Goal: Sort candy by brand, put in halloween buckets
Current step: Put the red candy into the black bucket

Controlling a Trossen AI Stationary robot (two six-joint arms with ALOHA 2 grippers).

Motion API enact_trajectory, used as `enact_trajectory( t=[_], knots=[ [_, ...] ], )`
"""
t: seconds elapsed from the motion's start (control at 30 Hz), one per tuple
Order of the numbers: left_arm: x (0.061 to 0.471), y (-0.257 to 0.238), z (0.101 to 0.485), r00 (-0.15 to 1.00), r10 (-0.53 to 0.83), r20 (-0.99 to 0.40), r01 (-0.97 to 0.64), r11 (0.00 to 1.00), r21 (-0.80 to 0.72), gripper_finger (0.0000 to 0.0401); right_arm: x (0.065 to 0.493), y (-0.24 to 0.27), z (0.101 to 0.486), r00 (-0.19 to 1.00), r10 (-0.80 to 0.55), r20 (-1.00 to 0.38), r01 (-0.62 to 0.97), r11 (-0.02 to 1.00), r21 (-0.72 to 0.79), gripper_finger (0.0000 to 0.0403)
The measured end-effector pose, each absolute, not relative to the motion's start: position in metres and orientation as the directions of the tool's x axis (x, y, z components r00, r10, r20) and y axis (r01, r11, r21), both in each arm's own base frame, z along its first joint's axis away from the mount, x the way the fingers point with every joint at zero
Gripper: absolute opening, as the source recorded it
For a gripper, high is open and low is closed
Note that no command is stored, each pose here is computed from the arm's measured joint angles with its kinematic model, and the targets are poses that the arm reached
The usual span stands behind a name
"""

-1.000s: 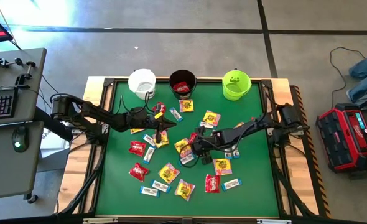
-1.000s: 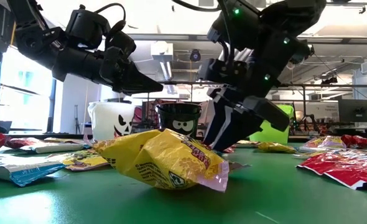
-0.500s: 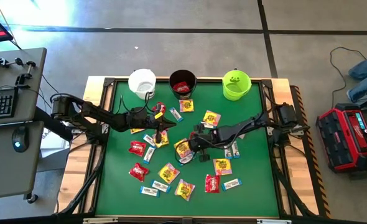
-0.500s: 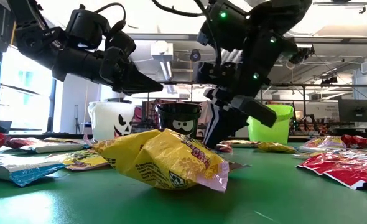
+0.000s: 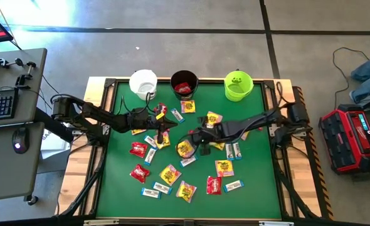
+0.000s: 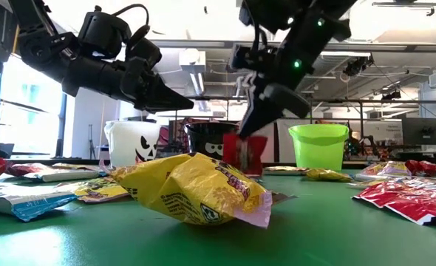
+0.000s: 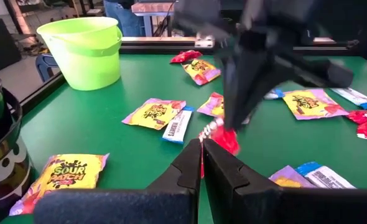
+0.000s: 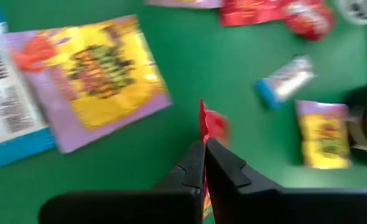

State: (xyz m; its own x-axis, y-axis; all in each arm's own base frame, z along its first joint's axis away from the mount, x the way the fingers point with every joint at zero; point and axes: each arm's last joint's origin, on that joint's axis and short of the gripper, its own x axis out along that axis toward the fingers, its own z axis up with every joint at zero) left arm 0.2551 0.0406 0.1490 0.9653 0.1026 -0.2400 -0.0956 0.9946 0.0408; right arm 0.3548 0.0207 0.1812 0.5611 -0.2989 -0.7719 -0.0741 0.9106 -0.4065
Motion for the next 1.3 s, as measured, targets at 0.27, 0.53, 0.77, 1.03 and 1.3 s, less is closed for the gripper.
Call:
enact_trajectory(
  t=[0.27,0.53,0.77,1.03,1.3],
  knots=[
    [0.255,0.041,0.149,0.963,0.124,-0.241,-0.119,0.992,0.036,0.0007,0.349,-0.011,0.206,0.593,-0.38,-0.71,0.014,0.887,-0.462,0.0],
    [0.255,0.042,0.149,0.96,0.144,-0.242,-0.14,0.99,0.033,0.0007,0.356,-0.06,0.227,0.668,-0.463,-0.582,0.153,0.851,-0.502,0.0],
    [0.255,0.042,0.149,0.959,0.145,-0.242,-0.143,0.989,0.025,0.0007,0.361,-0.114,0.261,0.753,-0.492,-0.436,0.297,0.846,-0.442,0.0],
    [0.255,0.042,0.149,0.958,0.148,-0.245,-0.146,0.989,0.023,0.0007,0.376,-0.17,0.269,0.761,-0.477,-0.44,0.308,0.862,-0.403,0.0],
    [0.255,0.042,0.148,0.957,0.14,-0.253,-0.144,0.99,0.003,0.0007,0.389,-0.212,0.249,0.699,-0.453,-0.554,0.302,0.889,-0.345,0.0]
  ],
)
